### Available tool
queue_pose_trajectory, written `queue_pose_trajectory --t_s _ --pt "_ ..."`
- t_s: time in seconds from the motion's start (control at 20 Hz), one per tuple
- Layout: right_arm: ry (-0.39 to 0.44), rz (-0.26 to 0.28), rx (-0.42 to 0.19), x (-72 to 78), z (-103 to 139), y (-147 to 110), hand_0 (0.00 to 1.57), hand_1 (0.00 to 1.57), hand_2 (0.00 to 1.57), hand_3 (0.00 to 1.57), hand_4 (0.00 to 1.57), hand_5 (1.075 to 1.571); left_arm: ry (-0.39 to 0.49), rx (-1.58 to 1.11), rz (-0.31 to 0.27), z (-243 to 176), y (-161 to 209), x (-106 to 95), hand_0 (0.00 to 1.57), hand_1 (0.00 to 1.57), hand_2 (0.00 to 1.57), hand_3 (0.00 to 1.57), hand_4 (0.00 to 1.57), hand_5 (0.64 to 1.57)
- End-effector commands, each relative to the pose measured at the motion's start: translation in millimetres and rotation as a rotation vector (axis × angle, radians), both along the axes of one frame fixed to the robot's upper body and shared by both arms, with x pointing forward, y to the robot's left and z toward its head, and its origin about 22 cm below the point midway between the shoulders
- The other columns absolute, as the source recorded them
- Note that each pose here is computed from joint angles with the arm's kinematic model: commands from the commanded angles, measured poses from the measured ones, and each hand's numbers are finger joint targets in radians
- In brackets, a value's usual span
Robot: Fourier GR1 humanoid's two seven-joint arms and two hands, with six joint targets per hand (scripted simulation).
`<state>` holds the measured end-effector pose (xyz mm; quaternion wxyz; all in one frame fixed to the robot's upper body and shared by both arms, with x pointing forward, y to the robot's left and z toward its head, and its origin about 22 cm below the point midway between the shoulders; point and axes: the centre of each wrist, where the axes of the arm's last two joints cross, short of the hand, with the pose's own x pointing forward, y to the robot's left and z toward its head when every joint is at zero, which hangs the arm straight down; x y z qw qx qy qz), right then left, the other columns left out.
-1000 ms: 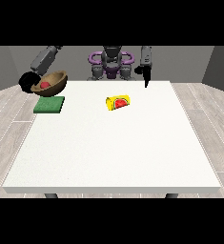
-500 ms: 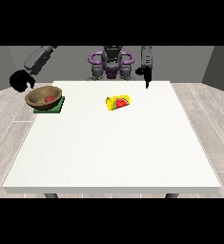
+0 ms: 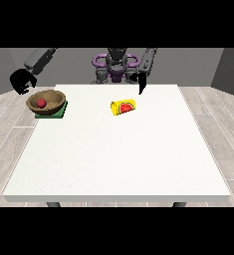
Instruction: Pick the cup and pour the ball into the bowl, then pick the bowl and place it on the pad
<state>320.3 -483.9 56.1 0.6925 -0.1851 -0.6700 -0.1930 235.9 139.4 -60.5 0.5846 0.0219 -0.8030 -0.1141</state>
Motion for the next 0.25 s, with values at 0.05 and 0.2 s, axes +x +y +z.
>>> queue_pose_trajectory --t_s 0.05,0.2 --pt "-0.006 0.079 0.022 -1.5 23.9 -15.7 0.00 0.00 0.54 0.72 0.69 1.111 0.016 -0.016 0.011 -11.8 -18.2 -13.8 0.00 0.00 0.00 0.00 1.22 1.340" --pt "0.028 0.110 0.011 -0.5 6.2 -0.3 0.00 0.00 0.58 0.75 0.71 1.075 0.053 0.006 0.036 -16.4 -19.2 -7.9 0.00 0.00 0.00 0.00 1.22 1.340"
